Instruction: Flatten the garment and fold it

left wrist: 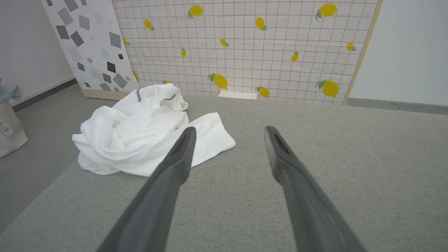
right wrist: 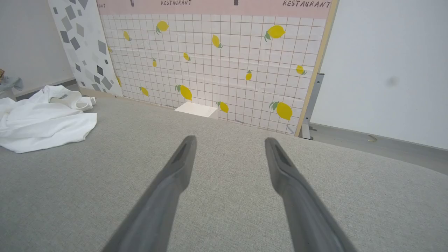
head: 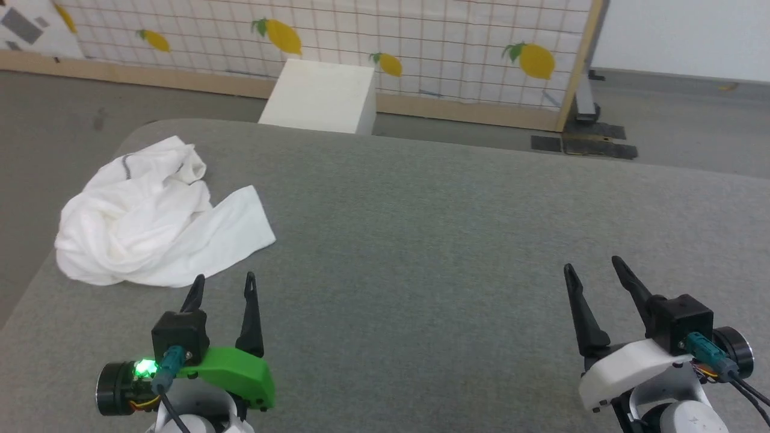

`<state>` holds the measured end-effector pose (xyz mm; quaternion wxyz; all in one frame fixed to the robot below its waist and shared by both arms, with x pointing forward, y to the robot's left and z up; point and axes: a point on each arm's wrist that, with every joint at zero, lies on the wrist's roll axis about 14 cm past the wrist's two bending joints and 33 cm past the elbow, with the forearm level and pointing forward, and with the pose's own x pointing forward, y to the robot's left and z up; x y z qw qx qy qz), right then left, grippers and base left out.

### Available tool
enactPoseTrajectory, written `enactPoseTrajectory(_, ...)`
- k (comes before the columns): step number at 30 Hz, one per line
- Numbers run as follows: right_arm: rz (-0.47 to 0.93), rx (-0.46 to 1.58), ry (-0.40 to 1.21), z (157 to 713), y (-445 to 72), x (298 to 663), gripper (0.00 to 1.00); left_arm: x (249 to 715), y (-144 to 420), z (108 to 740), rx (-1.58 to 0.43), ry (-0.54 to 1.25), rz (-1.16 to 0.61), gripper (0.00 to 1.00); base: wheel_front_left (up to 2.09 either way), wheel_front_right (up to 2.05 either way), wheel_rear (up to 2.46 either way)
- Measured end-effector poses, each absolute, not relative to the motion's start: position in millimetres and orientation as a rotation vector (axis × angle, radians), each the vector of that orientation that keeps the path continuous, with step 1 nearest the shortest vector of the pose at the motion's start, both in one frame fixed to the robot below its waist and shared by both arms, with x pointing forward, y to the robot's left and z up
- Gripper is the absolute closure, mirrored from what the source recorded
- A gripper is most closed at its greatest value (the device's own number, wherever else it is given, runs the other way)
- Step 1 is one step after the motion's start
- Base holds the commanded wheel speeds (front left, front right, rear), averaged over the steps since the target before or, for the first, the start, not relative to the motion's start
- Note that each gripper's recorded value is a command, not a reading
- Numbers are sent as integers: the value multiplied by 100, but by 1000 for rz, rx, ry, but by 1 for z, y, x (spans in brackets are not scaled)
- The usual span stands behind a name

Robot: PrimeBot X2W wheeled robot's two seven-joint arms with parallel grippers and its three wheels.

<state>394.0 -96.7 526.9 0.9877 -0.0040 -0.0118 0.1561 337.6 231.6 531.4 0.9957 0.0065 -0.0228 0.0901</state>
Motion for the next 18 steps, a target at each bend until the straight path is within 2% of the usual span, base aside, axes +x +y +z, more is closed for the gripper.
enactPoseTrajectory(18,431,11,-25,525,-54,400,0,309,266,536,-6,-85,313,0,-9,-9,-9)
